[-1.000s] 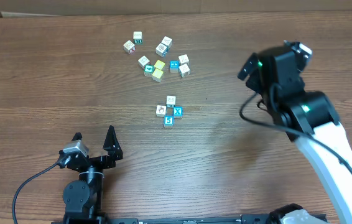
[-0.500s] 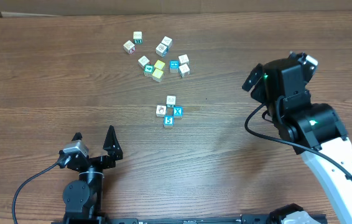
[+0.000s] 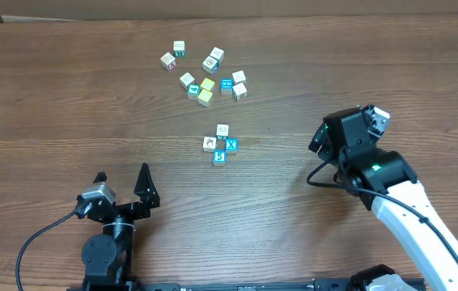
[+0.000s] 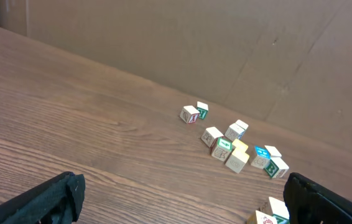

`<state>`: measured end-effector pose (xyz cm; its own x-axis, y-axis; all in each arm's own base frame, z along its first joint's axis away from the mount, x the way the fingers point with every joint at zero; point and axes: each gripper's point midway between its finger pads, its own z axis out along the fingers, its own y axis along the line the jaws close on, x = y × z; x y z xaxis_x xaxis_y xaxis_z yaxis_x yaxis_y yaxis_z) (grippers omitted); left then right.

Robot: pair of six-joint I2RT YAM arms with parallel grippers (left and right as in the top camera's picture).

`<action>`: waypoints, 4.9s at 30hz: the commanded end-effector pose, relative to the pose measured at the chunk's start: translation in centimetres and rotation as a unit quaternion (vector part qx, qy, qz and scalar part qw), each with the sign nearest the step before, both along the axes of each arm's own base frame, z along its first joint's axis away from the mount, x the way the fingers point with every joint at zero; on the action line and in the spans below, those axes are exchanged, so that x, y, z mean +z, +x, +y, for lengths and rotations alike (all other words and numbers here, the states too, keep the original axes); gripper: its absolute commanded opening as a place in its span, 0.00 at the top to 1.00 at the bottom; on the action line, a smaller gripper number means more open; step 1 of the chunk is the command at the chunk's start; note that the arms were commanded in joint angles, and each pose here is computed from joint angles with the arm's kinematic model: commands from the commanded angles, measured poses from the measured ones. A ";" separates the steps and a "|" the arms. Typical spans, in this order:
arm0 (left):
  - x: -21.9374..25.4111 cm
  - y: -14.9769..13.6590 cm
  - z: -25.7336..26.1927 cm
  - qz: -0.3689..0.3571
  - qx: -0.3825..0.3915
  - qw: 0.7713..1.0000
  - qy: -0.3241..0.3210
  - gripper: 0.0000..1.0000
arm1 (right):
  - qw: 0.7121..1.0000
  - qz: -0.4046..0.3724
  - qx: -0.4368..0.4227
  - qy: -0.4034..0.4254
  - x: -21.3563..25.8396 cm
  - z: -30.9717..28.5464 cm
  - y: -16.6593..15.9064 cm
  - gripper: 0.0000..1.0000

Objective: Form a circle

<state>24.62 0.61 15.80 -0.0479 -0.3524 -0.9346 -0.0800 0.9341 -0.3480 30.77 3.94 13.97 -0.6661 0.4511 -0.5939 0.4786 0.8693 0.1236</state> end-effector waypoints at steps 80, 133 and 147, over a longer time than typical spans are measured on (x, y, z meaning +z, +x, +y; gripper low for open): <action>0.1 0.0 0.2 -0.004 0.004 1.000 0.001 0.00 | 0.862 -0.484 -0.097 0.113 3.7 -7.6 -6.8 0.00; 0.1 0.0 0.2 -0.004 0.004 1.000 0.001 0.00 | 0.860 -0.486 -0.113 0.104 3.7 -8.5 -7.0 0.00; 0.1 0.0 0.2 -0.004 0.004 1.000 0.001 0.00 | 0.860 -0.486 -0.113 0.104 3.7 -8.5 -7.0 0.00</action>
